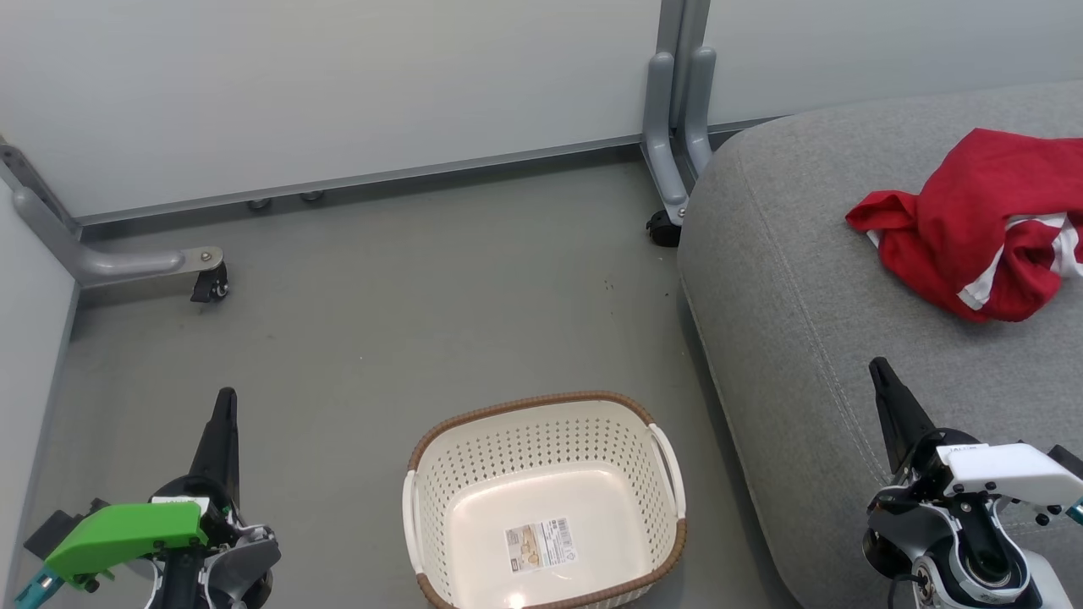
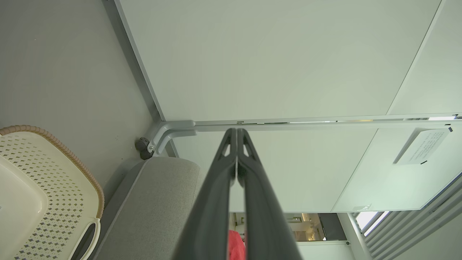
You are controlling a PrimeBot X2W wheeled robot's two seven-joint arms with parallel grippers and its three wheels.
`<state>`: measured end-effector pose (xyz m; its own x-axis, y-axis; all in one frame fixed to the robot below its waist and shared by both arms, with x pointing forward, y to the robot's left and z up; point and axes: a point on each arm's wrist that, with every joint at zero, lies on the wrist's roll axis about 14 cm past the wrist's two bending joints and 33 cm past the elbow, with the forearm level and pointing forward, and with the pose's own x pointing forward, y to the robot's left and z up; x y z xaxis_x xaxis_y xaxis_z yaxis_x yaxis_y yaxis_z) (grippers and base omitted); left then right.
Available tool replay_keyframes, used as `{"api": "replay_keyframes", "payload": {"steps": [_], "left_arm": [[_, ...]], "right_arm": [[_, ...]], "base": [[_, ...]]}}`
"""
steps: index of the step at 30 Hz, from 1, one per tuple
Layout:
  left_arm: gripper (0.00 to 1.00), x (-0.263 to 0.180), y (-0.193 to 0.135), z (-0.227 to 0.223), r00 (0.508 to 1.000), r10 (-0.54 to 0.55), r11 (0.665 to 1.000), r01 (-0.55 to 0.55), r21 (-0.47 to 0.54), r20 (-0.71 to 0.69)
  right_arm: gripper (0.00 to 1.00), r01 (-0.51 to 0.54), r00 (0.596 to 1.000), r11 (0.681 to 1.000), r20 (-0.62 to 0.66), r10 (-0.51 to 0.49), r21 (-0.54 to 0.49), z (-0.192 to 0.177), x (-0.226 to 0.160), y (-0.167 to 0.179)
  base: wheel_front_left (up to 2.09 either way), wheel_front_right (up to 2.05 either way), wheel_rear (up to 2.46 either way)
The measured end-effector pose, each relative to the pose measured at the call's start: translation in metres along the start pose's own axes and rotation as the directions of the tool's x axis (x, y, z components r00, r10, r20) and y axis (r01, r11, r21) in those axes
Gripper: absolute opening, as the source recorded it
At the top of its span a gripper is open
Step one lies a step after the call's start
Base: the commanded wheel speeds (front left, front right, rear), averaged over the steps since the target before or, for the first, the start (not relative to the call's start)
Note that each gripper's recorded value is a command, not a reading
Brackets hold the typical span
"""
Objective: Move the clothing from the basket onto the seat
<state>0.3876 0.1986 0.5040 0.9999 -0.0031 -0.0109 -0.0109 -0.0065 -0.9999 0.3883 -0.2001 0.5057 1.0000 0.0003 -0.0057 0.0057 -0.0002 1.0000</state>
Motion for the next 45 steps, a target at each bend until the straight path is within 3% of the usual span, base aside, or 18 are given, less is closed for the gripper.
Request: {"api": "replay_keyframes", "payload": {"steps": [45], "left_arm": [[0.00,-0.0001,-0.0001,0.0009,1.000,0.000,1.000,0.000,-0.001,0.003]], "right_arm": [[0.00,0.000,1.000,1.000,0.001,0.000,0.001,0.0001,0.0000,0.0000]], "base": [[0.00,0.00,0.00]]}}
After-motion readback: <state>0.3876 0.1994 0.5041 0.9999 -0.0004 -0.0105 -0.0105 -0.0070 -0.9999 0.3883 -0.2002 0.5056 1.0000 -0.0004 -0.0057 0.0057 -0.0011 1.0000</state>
